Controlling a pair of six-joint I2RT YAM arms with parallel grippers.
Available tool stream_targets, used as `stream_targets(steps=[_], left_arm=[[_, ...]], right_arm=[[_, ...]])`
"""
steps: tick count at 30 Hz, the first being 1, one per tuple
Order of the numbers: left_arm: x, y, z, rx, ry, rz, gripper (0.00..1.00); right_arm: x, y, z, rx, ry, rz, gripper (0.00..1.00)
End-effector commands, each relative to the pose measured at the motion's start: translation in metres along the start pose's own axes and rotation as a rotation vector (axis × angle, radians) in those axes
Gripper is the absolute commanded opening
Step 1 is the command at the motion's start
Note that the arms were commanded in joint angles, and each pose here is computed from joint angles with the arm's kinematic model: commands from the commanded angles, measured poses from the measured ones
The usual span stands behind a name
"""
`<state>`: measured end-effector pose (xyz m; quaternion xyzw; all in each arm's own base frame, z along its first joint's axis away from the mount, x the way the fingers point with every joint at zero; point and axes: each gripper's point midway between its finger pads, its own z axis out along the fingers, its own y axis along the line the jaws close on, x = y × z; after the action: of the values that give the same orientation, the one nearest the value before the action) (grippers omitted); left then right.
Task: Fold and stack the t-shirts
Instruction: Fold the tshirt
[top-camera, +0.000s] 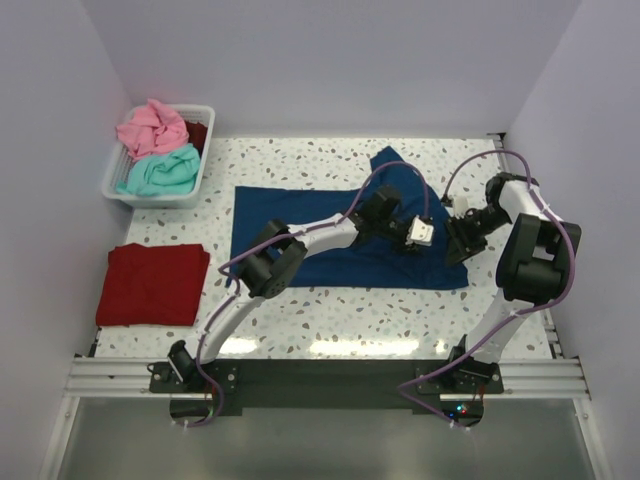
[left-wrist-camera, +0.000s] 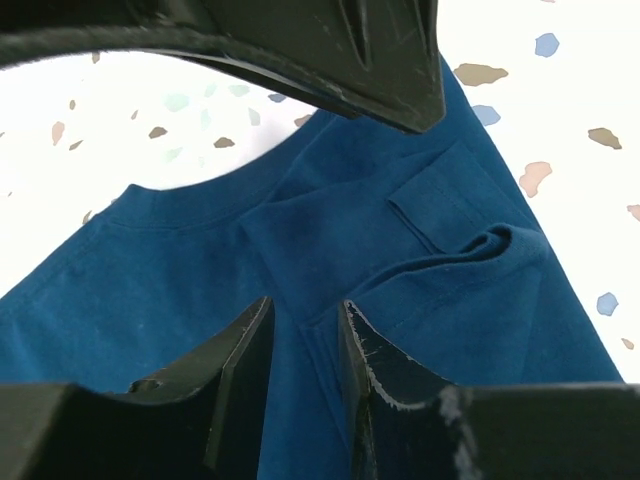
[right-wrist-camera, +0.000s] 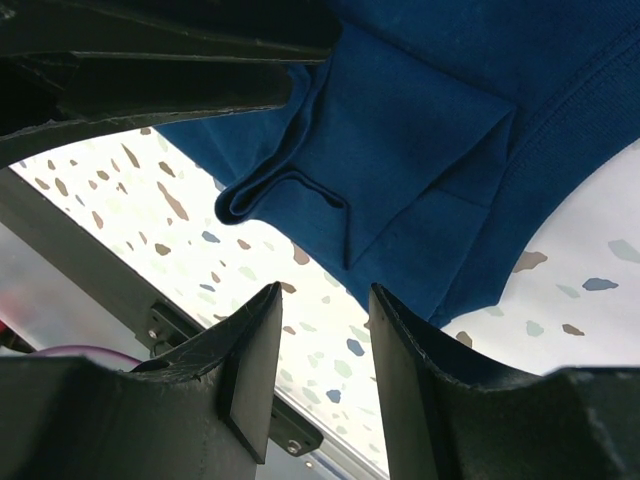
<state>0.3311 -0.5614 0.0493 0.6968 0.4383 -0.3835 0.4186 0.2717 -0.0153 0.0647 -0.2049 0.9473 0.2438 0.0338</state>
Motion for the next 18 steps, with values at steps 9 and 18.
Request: stream_targets(steps=[9, 18], left_arm=[[0.004, 0.004, -0.006, -0.012, 0.049, -0.147, 0.36], [0.011, 0.01, -0.006, -0.033, 0.075, -0.194, 0.27]], right_arm=[[-0.008, 0.002, -0.005, -0.017, -0.023, -0.025, 0.44], [-0.01, 0.002, -0.006, -0.023, -0.025, -0.026, 0.44]])
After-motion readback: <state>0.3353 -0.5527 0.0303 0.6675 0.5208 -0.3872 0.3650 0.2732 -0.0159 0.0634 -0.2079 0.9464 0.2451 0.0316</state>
